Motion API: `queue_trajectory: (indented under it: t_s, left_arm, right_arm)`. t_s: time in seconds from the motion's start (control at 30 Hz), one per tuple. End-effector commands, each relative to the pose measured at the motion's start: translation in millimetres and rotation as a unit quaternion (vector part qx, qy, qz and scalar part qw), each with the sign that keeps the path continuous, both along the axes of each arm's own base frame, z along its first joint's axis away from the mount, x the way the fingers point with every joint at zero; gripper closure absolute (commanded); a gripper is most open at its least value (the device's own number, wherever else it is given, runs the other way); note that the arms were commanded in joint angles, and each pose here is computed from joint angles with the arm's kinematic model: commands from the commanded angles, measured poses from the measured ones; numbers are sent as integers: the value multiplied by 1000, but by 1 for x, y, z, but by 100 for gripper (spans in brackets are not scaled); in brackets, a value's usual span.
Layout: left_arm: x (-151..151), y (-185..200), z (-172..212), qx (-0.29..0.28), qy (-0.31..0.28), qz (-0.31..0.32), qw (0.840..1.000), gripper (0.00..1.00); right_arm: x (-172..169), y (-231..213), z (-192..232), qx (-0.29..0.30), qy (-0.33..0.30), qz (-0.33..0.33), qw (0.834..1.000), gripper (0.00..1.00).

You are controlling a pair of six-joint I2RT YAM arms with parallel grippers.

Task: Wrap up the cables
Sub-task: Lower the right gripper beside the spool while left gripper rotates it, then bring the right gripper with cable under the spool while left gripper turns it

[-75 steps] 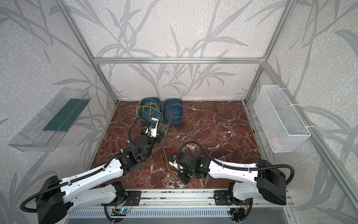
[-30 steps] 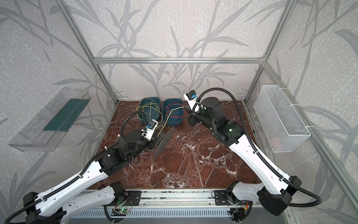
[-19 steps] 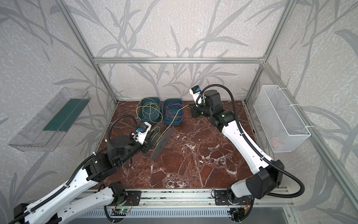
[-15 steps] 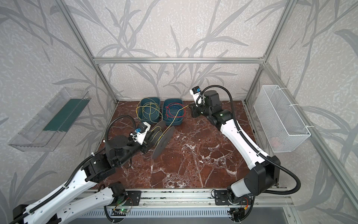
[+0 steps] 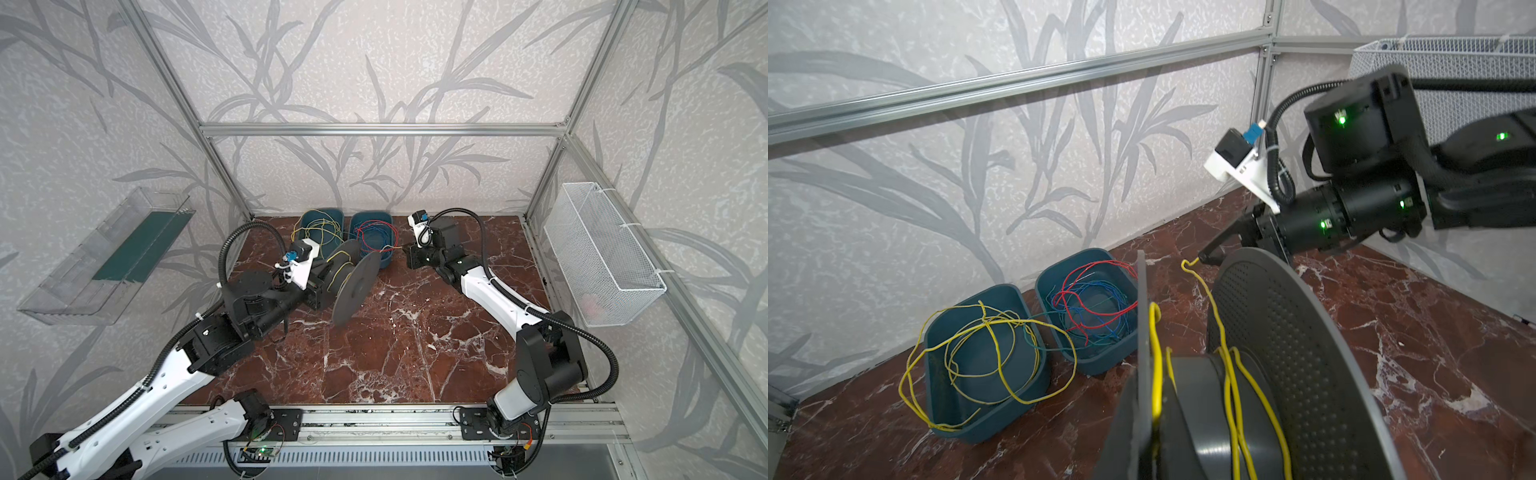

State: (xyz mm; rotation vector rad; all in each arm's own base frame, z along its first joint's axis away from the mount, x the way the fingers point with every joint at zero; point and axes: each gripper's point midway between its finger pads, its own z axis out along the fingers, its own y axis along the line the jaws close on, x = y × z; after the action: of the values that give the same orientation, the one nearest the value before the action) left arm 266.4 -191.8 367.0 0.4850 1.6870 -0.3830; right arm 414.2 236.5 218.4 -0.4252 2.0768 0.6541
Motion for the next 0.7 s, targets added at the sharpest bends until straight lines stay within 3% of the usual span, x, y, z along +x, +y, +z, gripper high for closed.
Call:
queue_trajectory:
  t_s: [0.0, 0.4, 0.67]
  left_arm:
    - [3, 6, 86, -146, -72, -10, 987, 100]
    - [60, 16, 118, -240, -117, 102, 958, 100]
    - [84, 47, 115, -275, -155, 217, 924, 100]
  right_arm:
    - [6, -1, -12, 7, -4, -28, 1000, 100]
    - [-26, 69, -36, 57, 5, -12, 998, 100]
    - [-58, 79, -22, 104, -18, -30, 994, 100]
